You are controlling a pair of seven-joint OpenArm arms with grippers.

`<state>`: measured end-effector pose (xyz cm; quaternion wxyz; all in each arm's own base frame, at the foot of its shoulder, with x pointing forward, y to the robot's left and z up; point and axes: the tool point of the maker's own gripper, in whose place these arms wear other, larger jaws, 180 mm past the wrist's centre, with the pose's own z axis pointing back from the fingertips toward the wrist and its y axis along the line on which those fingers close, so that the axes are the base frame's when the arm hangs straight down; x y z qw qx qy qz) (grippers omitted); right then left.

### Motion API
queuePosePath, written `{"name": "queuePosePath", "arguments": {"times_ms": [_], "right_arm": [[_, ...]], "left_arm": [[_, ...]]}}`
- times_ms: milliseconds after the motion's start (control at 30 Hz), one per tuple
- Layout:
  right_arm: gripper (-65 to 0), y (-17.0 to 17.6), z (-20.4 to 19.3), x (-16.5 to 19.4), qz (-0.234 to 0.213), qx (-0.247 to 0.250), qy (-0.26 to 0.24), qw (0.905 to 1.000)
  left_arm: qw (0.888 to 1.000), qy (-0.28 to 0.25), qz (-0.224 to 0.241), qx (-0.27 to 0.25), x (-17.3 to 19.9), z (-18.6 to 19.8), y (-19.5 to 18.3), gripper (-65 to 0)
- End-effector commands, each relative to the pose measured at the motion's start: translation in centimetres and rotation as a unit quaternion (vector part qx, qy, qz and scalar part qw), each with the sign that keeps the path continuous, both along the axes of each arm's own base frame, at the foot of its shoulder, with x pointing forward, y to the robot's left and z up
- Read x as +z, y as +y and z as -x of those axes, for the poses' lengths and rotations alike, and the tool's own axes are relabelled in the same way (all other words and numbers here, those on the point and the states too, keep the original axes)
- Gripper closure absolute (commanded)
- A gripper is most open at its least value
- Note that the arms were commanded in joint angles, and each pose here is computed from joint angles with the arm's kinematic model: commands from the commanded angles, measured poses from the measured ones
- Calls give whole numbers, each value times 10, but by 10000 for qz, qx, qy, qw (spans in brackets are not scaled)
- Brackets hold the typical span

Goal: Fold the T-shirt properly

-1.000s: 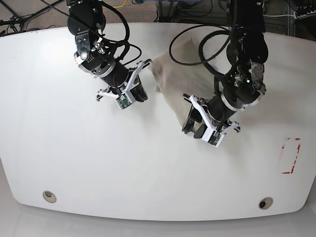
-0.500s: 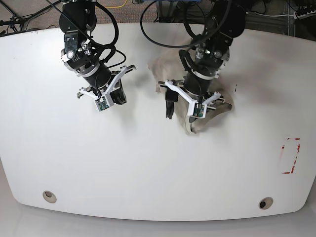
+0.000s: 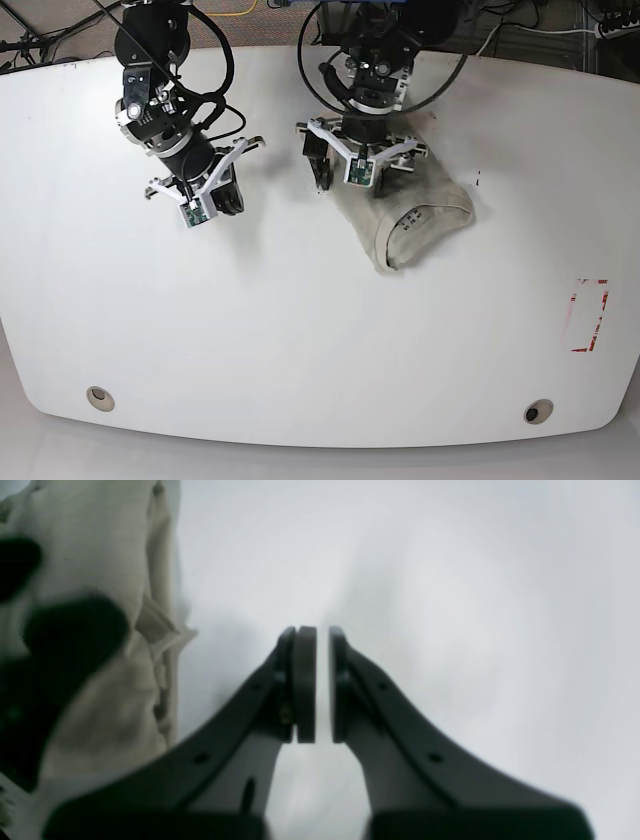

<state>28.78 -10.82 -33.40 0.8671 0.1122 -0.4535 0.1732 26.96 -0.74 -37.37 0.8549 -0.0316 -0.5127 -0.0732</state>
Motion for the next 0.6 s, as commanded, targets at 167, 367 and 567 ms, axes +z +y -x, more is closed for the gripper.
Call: {"name": "queuePosePath", "arguments": {"times_ms": [167,367,567], "right_arm": [[-43,1,-6,13,-75,42,-266,9996],[-43,1,-7,14,-75,42,-281,9996],[-43,1,-8,15,-68,44,-289,9996]], "left_arm": [[9991,140,-313,247,-22,8,11,-465],[9964,436,-696,201,-50,18,29,-468],[9939,443,-995,-195,-54,23,51,-471]]}}
